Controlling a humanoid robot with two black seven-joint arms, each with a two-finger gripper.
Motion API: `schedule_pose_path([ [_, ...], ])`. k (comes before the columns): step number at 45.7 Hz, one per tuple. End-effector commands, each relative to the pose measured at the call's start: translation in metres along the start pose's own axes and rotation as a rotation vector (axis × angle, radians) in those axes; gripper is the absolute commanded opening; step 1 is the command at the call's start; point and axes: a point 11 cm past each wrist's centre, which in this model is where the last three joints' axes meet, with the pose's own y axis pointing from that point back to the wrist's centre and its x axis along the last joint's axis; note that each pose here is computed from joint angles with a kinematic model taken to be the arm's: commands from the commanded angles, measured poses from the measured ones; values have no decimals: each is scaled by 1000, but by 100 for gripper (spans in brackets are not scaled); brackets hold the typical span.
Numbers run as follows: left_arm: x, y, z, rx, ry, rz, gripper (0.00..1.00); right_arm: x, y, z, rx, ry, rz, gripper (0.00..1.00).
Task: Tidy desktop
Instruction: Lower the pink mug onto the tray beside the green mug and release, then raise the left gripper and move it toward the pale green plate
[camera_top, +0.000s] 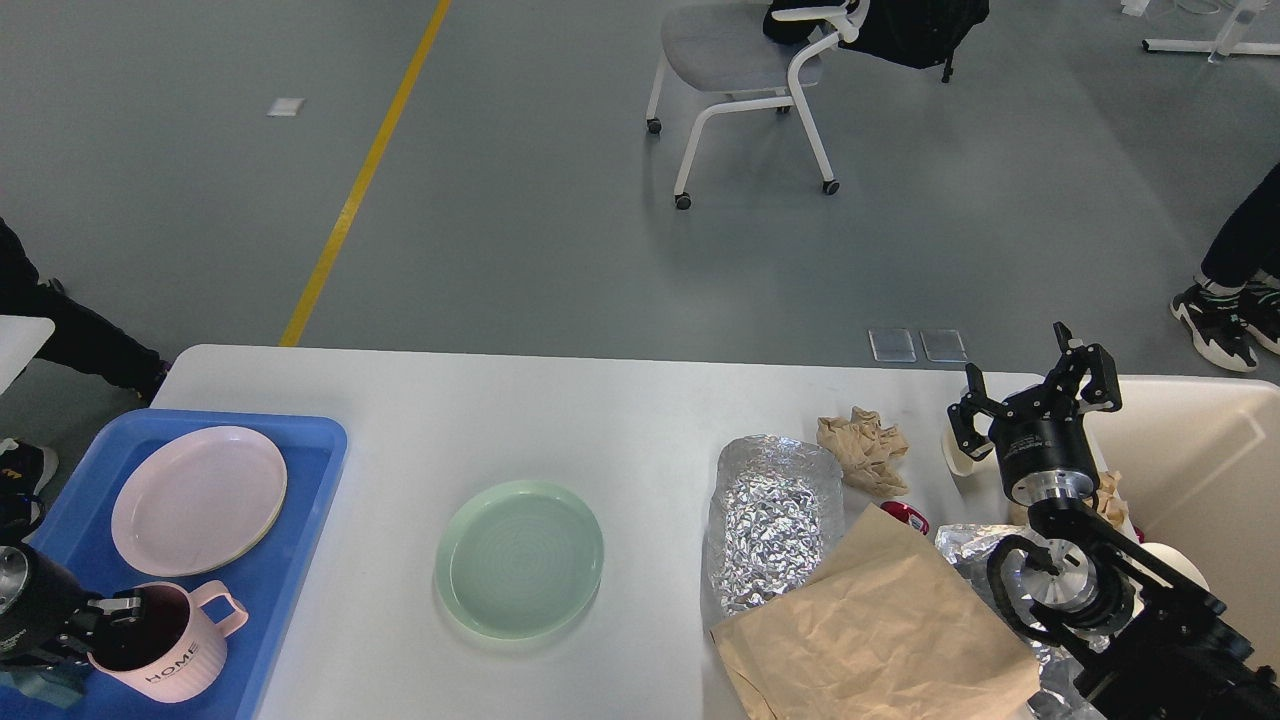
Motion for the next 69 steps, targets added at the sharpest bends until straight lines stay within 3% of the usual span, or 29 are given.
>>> schedule_pose_path([
  [1,4,-1,3,-41,84,41,78,0,0,0,0,0,0,100],
  [5,-1,-3,3,-47,104,26,87,0,0,0,0,0,0,100],
  [17,-4,2,-2,-42,117,5,94,0,0,0,-1,0,0,100],
  [28,12,56,8,-20,84,6,94,0,0,0,0,0,0,100],
  [40,35,143,73,-62,5,114,94,0,0,0,-1,0,0,100],
  [58,-18,287,224,-204,-242,176,94,0,0,0,-1,0,0,100],
  [69,-48,312,282,-207,-340,173,94,0,0,0,-1,0,0,100],
])
